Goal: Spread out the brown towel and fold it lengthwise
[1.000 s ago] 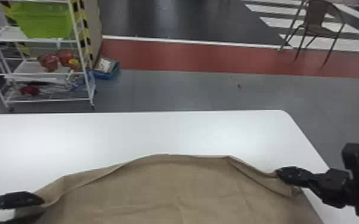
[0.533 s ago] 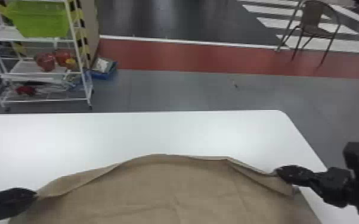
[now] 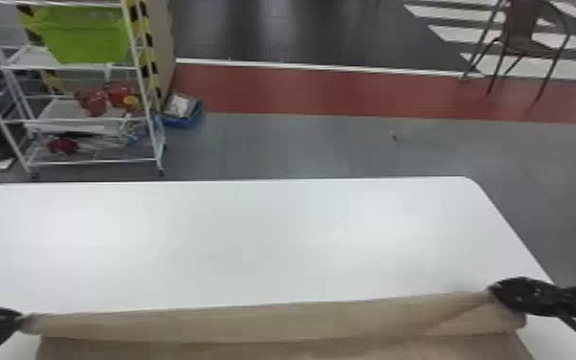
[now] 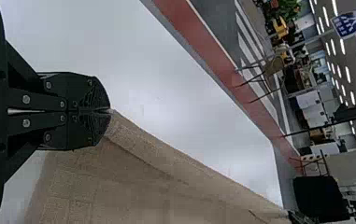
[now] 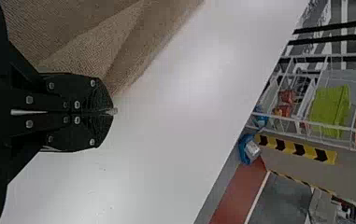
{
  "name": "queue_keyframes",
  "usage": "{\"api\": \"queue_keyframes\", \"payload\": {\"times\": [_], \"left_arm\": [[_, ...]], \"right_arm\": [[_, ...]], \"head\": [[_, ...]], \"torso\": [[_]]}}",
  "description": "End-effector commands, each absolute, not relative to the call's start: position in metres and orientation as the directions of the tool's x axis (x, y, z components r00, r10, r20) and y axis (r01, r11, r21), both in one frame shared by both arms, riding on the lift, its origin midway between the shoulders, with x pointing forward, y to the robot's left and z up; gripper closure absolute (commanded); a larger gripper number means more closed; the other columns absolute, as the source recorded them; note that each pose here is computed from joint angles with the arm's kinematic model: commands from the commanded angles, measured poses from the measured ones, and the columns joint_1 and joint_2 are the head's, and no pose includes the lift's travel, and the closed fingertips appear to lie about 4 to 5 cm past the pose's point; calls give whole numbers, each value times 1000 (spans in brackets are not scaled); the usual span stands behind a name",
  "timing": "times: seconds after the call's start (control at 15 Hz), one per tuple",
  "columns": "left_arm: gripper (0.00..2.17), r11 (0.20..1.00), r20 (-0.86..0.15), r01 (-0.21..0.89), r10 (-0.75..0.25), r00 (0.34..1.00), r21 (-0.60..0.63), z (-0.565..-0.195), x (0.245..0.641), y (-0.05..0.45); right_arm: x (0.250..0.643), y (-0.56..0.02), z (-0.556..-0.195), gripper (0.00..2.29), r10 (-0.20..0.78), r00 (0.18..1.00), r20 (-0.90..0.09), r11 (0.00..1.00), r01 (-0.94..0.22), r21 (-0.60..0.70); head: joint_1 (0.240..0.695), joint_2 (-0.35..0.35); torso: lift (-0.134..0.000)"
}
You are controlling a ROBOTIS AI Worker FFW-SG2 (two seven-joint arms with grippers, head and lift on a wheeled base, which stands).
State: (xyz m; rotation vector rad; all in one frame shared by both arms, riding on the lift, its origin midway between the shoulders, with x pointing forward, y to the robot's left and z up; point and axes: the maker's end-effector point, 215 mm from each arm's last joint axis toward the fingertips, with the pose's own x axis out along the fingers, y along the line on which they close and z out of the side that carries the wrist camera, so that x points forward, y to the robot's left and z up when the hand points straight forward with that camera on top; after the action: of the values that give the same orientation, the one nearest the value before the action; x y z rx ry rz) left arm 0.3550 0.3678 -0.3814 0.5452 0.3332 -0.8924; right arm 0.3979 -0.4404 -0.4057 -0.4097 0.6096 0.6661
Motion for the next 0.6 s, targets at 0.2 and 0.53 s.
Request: {"api": "queue_keyframes", "payload": {"times": [0.2, 0.53], "left_arm": [[1848, 466, -514, 826, -647, 563, 318, -392, 346, 364], [1848, 355, -558, 840, -630, 540, 411, -401, 321, 366]], "right_arm": [[374, -433, -419, 1308, 448, 584, -677, 615, -751, -240], [341, -409, -409, 1312, 454, 552, -699, 454, -819, -352]], "head": [[695, -109], [695, -92]], "torso": [[-122], [-122]]}}
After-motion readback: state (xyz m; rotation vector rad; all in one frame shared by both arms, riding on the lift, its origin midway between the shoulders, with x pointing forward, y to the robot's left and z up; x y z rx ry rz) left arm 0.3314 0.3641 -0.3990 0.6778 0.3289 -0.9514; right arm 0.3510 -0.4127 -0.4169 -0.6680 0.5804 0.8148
